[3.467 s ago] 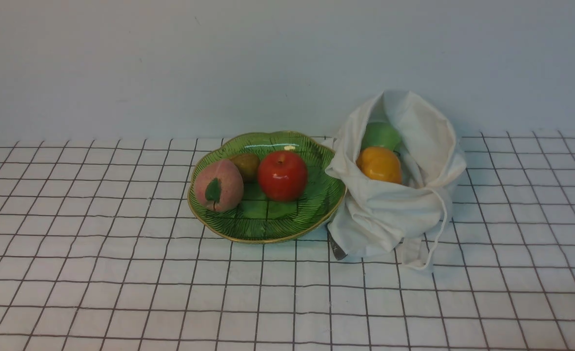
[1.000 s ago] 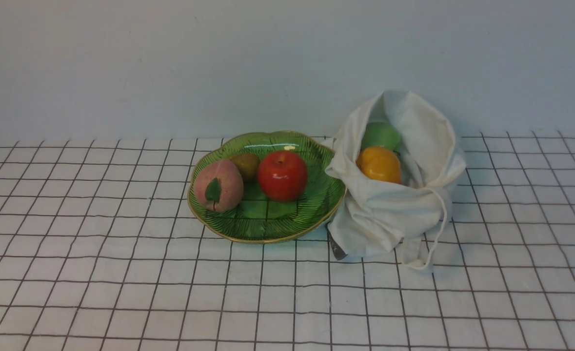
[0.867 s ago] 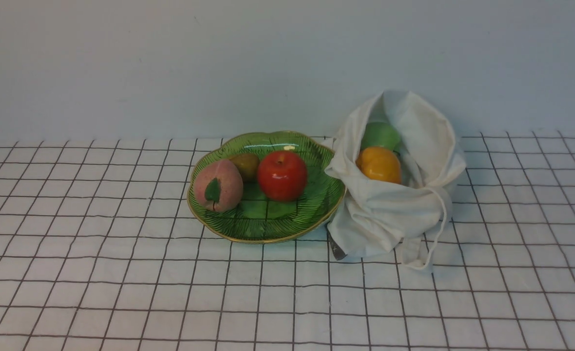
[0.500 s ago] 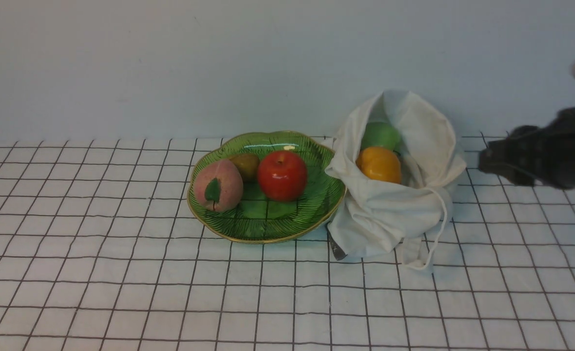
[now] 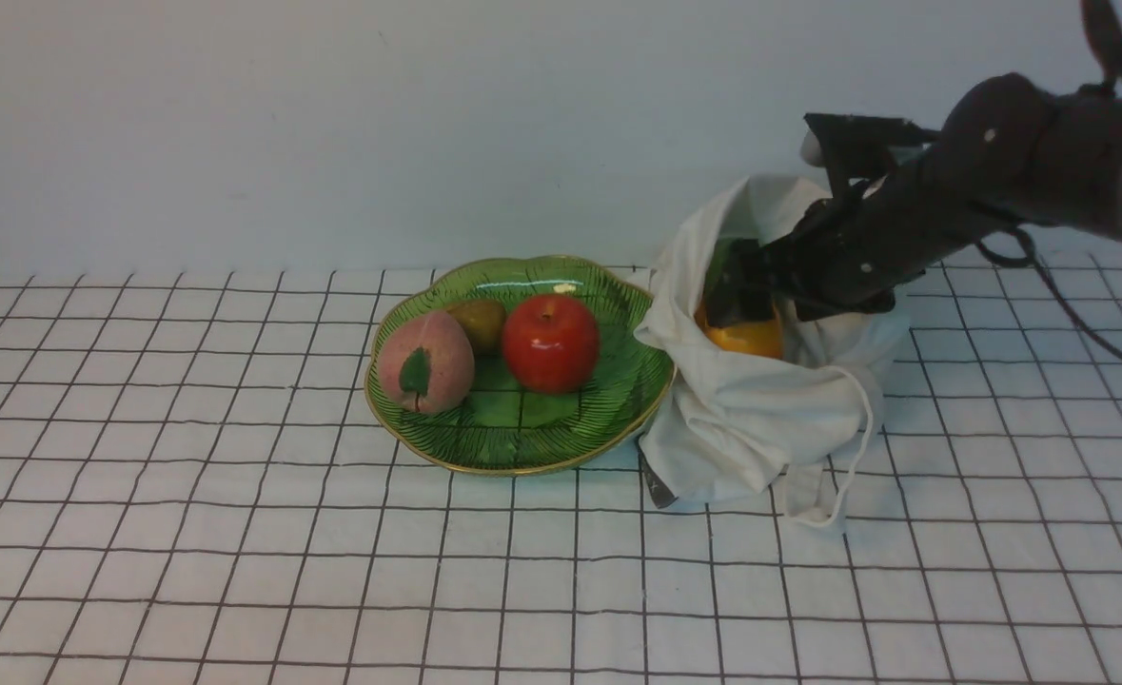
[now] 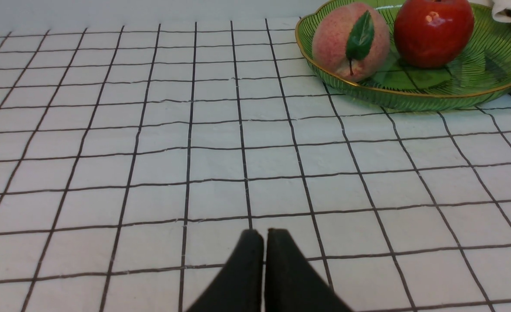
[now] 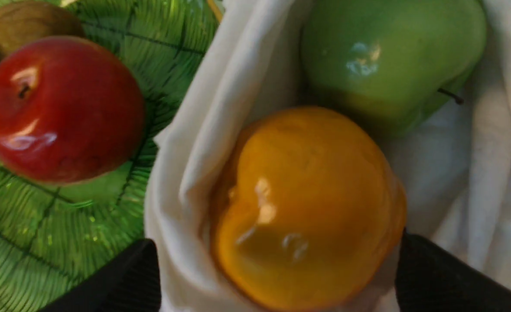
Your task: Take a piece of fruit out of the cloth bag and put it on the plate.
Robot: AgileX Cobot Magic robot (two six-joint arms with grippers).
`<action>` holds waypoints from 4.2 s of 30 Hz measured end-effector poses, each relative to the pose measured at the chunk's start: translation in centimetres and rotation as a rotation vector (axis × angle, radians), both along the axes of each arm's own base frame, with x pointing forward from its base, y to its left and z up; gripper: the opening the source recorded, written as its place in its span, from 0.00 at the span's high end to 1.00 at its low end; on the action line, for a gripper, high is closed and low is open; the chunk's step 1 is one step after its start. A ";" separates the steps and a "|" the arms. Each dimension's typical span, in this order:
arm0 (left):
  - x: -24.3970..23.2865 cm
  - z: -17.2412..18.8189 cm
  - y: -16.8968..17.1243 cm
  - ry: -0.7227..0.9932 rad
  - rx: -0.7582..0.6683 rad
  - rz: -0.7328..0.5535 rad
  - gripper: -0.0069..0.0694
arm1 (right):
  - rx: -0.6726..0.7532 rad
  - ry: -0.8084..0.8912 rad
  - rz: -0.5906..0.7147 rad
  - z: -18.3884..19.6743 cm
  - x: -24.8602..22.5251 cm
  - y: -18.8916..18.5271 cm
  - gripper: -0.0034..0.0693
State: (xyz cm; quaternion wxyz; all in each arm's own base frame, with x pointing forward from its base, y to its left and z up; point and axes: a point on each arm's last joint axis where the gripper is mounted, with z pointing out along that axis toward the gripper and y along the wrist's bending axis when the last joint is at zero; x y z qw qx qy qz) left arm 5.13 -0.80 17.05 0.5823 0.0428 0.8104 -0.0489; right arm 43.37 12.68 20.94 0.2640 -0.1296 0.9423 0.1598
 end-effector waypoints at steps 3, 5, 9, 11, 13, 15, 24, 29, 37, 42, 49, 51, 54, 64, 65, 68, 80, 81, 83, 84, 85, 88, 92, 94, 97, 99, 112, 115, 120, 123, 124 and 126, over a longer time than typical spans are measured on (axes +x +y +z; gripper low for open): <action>0.0 0.0 0.0 0.000 0.000 0.000 0.92 | -0.014 0.028 -0.003 -1.6 1.4 0.3 0.00; 0.0 0.0 0.0 0.000 0.000 0.000 0.92 | -0.023 0.040 -0.006 -2.3 1.8 0.4 0.00; 0.0 0.0 0.0 0.000 0.000 0.000 0.92 | -0.031 0.050 -0.006 -2.9 2.0 0.4 0.01; 0.0 0.0 0.0 0.000 0.000 0.000 0.92 | -0.035 0.051 -0.005 -2.8 2.0 0.4 0.04; 0.0 0.0 0.0 0.000 0.000 0.000 0.92 | -0.035 0.052 -0.004 -2.8 2.0 0.4 0.08; 0.0 0.0 0.0 0.000 0.000 0.000 0.92 | -0.037 0.056 0.004 -2.5 2.1 0.4 0.17; 0.0 0.0 0.0 0.000 0.000 0.000 0.92 | -0.097 0.089 0.006 0.5 2.9 -2.6 0.18; 0.0 0.0 0.0 0.000 0.000 0.000 0.92 | -0.086 0.115 -0.034 3.8 2.7 -5.4 0.18; 0.0 0.0 0.0 0.000 0.000 0.000 0.92 | 0.114 0.080 0.095 9.4 0.5 -3.0 0.18; 0.0 0.0 0.0 0.000 0.000 0.000 0.92 | 0.217 0.103 0.229 8.7 -0.2 2.0 0.19; 0.0 0.0 0.0 0.000 0.000 0.000 0.92 | 0.216 0.171 0.332 3.5 -0.6 8.9 0.19; 0.0 0.0 0.0 0.000 0.000 0.000 0.92 | 0.210 0.169 0.338 1.7 -0.5 10.6 0.19; 0.0 0.0 0.0 0.000 0.000 0.000 0.92 | 0.205 0.152 0.325 0.1 -0.2 11.7 0.14; 0.0 0.0 0.0 0.000 0.000 0.000 0.92 | 0.165 0.110 0.338 0.8 0.6 11.3 0.00; 0.0 0.0 0.0 0.000 0.000 0.000 0.92 | 0.158 0.114 0.361 1.8 0.7 10.9 0.00; 0.0 0.0 0.0 0.000 0.000 0.000 0.92 | 0.145 0.095 0.374 4.8 1.3 9.9 0.05; 0.0 0.0 0.0 0.000 0.000 0.000 0.92 | 0.058 -0.227 0.150 21.3 -3.8 4.6 0.77; 0.0 0.0 0.0 0.000 0.000 0.000 0.92 | 0.048 -0.258 0.145 22.7 -5.0 4.0 0.83; 0.0 0.0 0.0 0.000 0.000 0.000 0.92 | 0.010 -0.338 0.125 26.1 -8.6 2.1 0.93; 0.0 0.0 0.0 0.000 0.000 0.000 0.92 | -0.003 -0.369 0.116 27.4 -10.5 1.2 0.95; 0.0 0.0 0.0 0.000 0.000 0.000 0.92 | -0.019 -0.394 0.107 28.4 -12.1 0.4 0.96; 0.0 0.0 0.0 0.000 0.000 0.000 0.92 | -0.059 -0.466 0.068 30.6 -17.3 -2.2 0.97; 0.0 0.0 0.0 0.000 0.000 0.000 0.92 | -0.117 -0.514 -0.015 29.6 -27.7 -7.0 0.97; 0.0 0.0 0.0 0.000 0.000 0.000 0.92 | -0.093 -0.607 -0.043 27.8 -31.3 -8.6 0.97; 0.0 0.0 0.0 0.000 0.000 0.000 0.92 | -0.014 -0.807 -0.069 24.7 -35.4 -10.0 0.97; 0.0 0.0 0.0 0.000 0.000 0.000 0.92 | 0.060 -0.917 -0.080 21.6 -37.6 -10.6 0.97; 0.0 0.0 0.0 0.000 0.000 0.000 0.92 | 0.139 -1.147 -0.108 16.9 -40.6 -11.7 0.97; 0.0 0.0 0.0 0.000 0.000 0.000 0.92 | 0.151 -1.175 -0.112 17.0 -41.3 -12.0 0.97; 0.0 0.0 0.0 0.000 0.000 0.000 0.92 | 0.156 -1.188 -0.114 17.0 -41.6 -12.1 0.97; 0.0 0.0 0.0 0.000 0.000 0.000 0.92 | 0.155 -1.187 -0.114 17.0 -41.6 -12.1 0.97; 0.0 0.0 0.0 0.000 0.000 0.000 0.92 | 0.155 -1.187 -0.114 17.0 -41.6 -12.1 0.97; 0.0 0.0 0.0 0.000 0.000 0.000 0.92 | 0.155 -1.187 -0.114 17.0 -41.6 -12.1 0.97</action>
